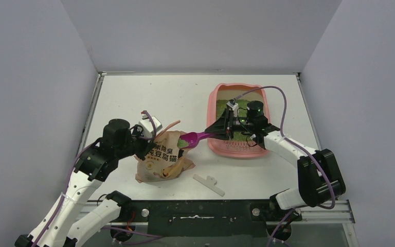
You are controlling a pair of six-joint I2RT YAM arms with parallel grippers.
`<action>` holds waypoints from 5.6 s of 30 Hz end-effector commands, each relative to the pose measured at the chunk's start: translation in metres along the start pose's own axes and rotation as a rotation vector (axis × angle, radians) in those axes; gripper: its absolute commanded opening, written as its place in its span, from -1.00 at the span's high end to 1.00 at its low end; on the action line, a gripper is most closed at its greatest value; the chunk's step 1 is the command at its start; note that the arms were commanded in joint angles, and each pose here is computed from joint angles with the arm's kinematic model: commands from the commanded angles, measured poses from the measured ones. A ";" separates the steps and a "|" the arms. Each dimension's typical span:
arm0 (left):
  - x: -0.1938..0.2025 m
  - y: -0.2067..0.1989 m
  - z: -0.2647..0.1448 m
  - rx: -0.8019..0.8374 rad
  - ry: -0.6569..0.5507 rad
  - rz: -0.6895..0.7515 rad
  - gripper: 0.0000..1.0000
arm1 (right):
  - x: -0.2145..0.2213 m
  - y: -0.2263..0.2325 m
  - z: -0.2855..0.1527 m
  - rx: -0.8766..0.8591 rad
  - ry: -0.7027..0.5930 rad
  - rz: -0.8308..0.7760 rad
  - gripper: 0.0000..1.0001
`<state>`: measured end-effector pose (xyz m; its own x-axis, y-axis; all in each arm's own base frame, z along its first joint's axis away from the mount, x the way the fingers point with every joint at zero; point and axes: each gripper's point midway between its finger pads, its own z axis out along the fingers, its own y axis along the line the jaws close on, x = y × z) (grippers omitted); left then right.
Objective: Fill the litter box with clean litter
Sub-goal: 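Scoop the cat litter from the cat litter bag, then pour the cat litter into the litter box.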
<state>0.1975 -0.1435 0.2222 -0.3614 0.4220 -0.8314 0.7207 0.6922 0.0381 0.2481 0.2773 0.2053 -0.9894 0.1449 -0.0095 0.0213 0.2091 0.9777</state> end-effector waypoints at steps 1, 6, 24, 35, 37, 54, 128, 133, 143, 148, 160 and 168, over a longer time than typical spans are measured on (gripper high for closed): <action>-0.060 -0.001 -0.013 0.002 -0.221 0.035 1.00 | 0.004 0.024 -0.006 -0.047 0.003 -0.098 1.00; -0.061 -0.001 -0.012 -0.001 -0.220 0.035 1.00 | 0.008 0.037 0.022 -0.136 -0.006 -0.062 1.00; -0.061 0.001 -0.012 -0.014 -0.220 0.043 1.00 | 0.000 0.026 0.000 -0.121 -0.045 -0.046 1.00; -0.061 0.002 -0.014 -0.023 -0.233 0.044 1.00 | -0.001 0.034 -0.020 -0.086 -0.042 -0.104 1.00; -0.061 0.002 -0.015 -0.026 -0.235 0.043 1.00 | -0.002 0.036 -0.023 -0.094 -0.048 -0.107 1.00; -0.066 0.005 -0.015 -0.040 -0.253 0.042 1.00 | -0.009 0.033 -0.055 -0.100 -0.114 -0.134 1.00; -0.076 0.030 -0.051 -0.236 -0.360 0.046 -0.29 | -0.077 -0.049 -0.195 0.327 -0.722 -0.010 1.00; -0.079 0.030 -0.047 -0.225 -0.370 0.040 -0.29 | -0.055 -0.052 -0.210 0.323 -0.720 0.016 1.00; -0.079 0.027 -0.047 -0.212 -0.377 0.033 -0.29 | -0.041 -0.047 -0.218 0.353 -0.693 0.026 1.00; -0.078 0.028 -0.046 -0.217 -0.376 0.037 -0.30 | -0.043 -0.038 -0.214 0.295 -0.684 0.031 1.00; -0.074 0.029 -0.050 -0.230 -0.367 0.046 -0.30 | -0.042 -0.047 -0.253 0.616 -0.770 -0.027 1.00; -0.071 0.030 -0.050 -0.239 -0.363 0.047 -0.31 | -0.050 -0.031 -0.266 0.662 -0.805 -0.097 1.00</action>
<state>0.2128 -0.1226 0.2956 -0.1220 0.2728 -0.9543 0.5688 0.8071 0.1580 0.2533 0.0160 0.2133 -0.6374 0.6789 -0.3645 0.3012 0.6549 0.6931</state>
